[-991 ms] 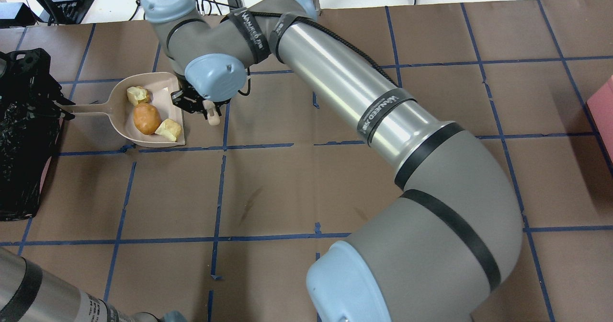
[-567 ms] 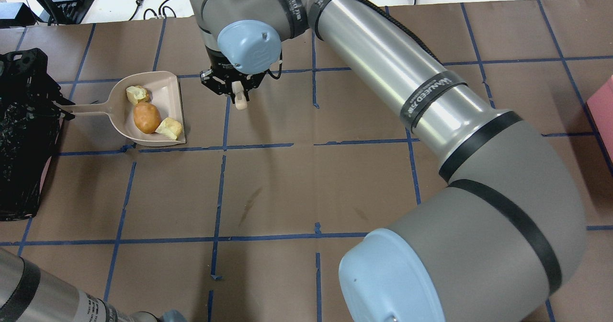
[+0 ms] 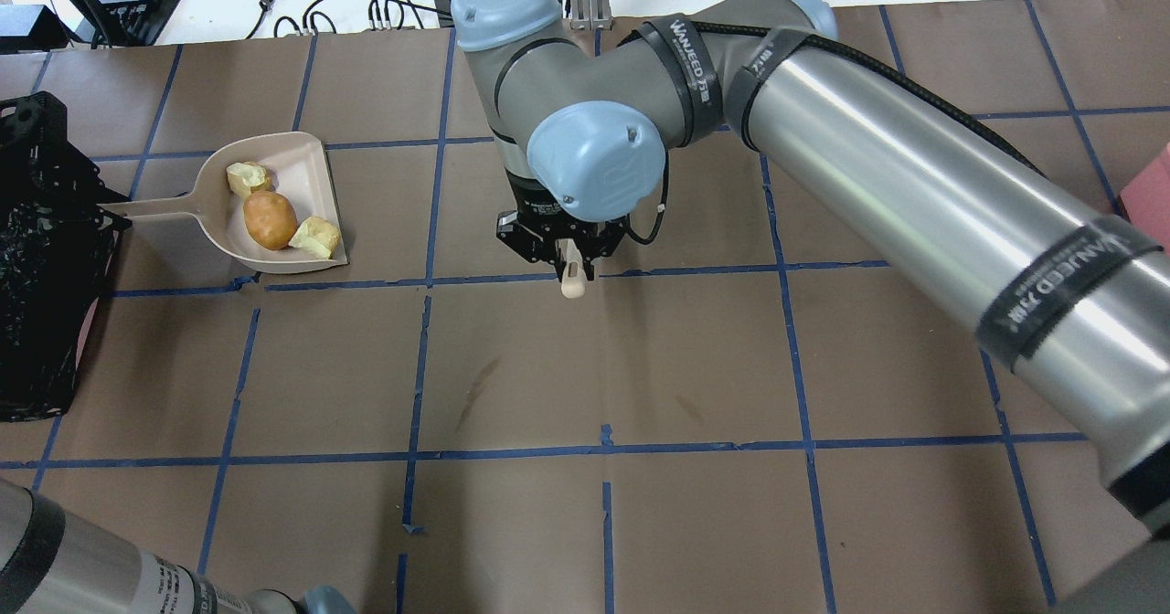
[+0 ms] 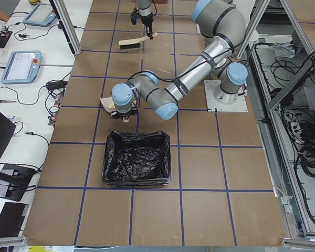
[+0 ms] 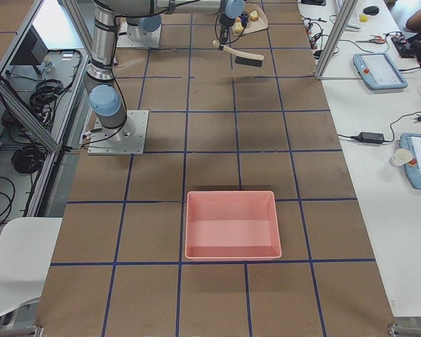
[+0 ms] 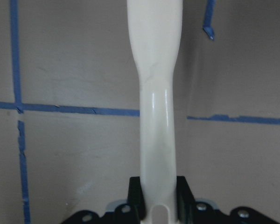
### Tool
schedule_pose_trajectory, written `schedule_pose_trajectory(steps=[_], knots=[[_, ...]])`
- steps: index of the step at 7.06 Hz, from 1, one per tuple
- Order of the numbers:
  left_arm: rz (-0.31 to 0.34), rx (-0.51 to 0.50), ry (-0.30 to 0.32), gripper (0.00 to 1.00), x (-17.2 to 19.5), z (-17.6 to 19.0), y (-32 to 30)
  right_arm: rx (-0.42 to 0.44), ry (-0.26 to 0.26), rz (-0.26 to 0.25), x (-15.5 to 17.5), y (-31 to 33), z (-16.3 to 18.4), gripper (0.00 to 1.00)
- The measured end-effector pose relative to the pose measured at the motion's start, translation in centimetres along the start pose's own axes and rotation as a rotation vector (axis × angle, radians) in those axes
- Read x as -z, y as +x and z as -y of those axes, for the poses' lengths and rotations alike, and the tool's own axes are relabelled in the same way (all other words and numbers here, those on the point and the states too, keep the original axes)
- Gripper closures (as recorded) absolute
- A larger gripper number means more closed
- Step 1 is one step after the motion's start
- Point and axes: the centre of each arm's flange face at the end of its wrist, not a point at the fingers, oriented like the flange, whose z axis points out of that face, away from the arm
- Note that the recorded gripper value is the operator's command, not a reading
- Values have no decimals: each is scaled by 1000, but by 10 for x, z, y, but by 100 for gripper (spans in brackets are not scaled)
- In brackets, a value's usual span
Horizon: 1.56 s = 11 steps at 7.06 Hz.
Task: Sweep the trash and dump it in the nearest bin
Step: 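Lift the brush away from the dustpan with the right gripper, then raise the dustpan over the black trash bag with the left gripper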
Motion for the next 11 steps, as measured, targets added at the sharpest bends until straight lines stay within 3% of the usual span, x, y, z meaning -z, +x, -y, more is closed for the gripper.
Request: schedule_pose_trajectory(steps=[5,8,9,11], knots=[[3,99,112,97,17,-17,4,-122,-52,-66,-38,-12,-92,98],[17,154,187,97,32,-36,11,49,23,-123,-58,-43,-131,100],[31,178,205,97,45,-46,16,101,45,-99,-61,-39,-124,100],[66,234,232,97,86,-70,28,128,43,15,-55,-9,-101,100]])
